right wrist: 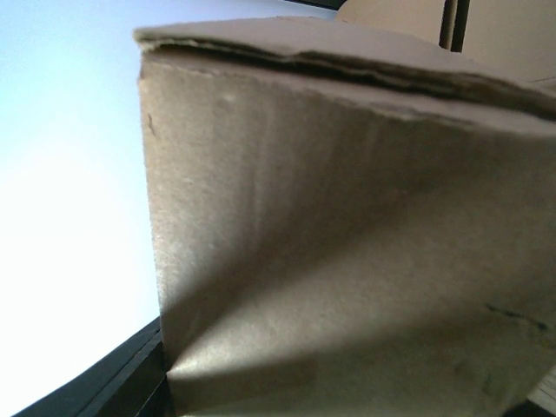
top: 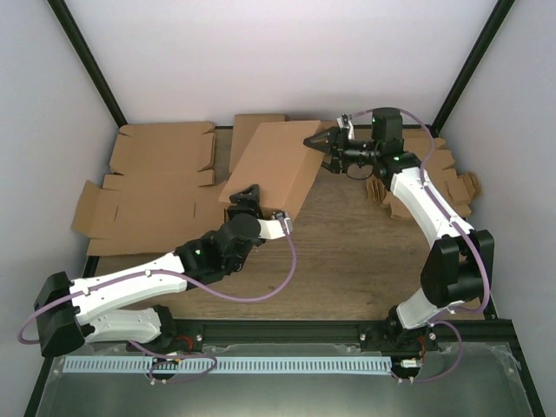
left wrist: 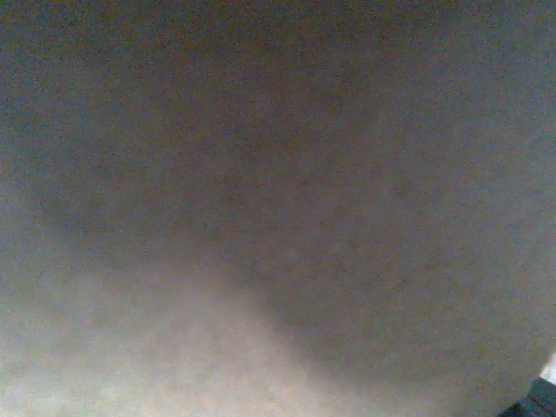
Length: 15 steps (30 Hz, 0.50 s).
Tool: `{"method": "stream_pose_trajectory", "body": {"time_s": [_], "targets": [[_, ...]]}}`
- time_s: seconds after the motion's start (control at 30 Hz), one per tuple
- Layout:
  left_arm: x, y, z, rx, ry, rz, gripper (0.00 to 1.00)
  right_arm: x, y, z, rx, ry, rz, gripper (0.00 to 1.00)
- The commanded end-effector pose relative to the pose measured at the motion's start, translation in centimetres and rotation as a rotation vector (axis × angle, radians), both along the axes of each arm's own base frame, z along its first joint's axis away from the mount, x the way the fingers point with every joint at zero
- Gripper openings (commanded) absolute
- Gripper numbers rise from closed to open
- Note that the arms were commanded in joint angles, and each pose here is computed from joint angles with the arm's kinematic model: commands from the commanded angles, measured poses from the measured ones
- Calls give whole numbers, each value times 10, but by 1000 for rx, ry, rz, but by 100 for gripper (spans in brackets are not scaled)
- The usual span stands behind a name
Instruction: Fold the paper box
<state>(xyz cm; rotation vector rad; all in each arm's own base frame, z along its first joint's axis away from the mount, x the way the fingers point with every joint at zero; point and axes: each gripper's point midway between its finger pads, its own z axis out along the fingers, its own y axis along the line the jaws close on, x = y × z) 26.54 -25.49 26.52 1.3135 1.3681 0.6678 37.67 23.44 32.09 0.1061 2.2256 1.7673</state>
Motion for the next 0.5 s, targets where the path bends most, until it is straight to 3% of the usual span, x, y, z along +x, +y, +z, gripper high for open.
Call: {"method": "stream_pose_trajectory", "body": {"time_s": [0.0, 0.2, 0.3, 0.47], "targets": [[6, -5, 21, -18, -42, 2, 80, -9, 2, 32, 44, -69, 51, 60], [6, -4, 23, -7, -53, 1, 61, -4, 3, 23, 39, -49, 50, 69], [8, -3, 20, 9, -52, 14, 59, 6, 4, 16, 25, -44, 36, 77], [26, 11, 13, -36, -20, 99, 57, 27, 0, -6, -48, -15, -29, 98]]}}
